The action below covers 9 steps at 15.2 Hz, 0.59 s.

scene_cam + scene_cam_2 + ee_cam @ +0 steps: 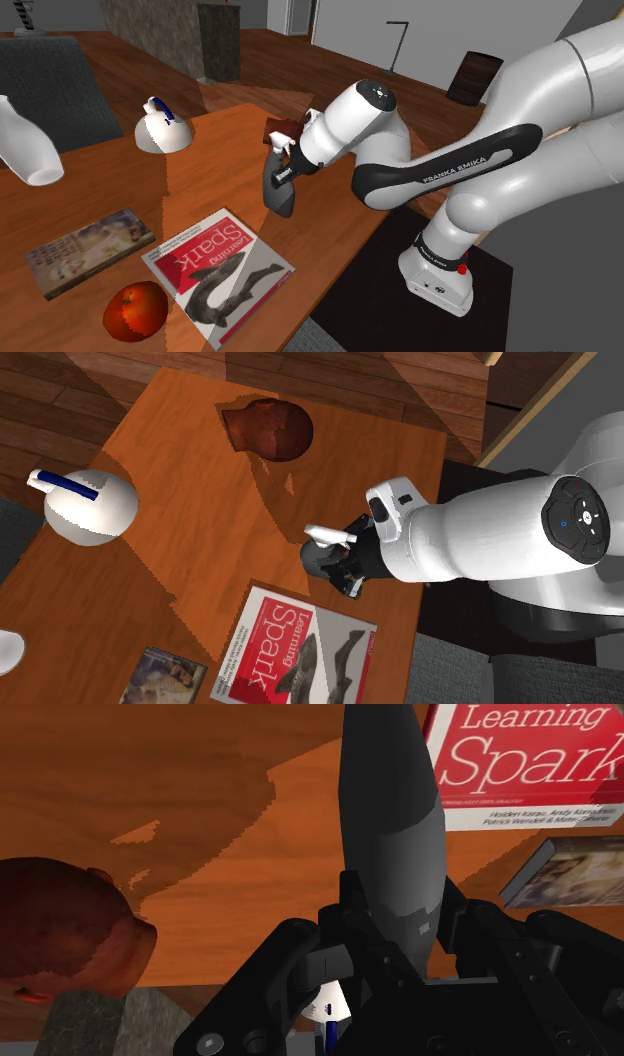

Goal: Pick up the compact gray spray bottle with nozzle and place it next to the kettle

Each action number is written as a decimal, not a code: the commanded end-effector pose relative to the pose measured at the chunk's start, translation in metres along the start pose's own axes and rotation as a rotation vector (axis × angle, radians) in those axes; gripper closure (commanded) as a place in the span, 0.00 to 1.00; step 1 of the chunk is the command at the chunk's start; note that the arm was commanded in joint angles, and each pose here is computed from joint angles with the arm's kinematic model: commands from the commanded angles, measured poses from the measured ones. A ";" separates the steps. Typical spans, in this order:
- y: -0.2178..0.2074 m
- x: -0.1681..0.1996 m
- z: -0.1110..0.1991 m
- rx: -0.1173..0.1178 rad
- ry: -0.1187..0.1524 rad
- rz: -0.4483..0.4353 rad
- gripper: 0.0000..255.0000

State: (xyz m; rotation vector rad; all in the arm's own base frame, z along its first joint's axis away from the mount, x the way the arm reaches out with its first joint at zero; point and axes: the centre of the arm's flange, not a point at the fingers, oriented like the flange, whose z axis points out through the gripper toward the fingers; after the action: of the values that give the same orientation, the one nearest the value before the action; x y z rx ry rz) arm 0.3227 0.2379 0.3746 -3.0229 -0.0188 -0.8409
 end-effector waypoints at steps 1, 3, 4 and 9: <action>0.001 0.005 -0.010 0.000 -0.001 0.000 1.00; 0.001 0.011 -0.019 0.000 -0.001 0.000 1.00; 0.001 0.013 -0.023 0.000 -0.001 0.000 1.00; 0.001 0.027 -0.046 0.000 -0.001 0.000 1.00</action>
State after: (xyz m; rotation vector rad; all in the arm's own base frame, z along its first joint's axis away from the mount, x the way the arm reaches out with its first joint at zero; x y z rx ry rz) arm 0.3222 0.2375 0.4222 -3.0226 -0.0189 -0.8402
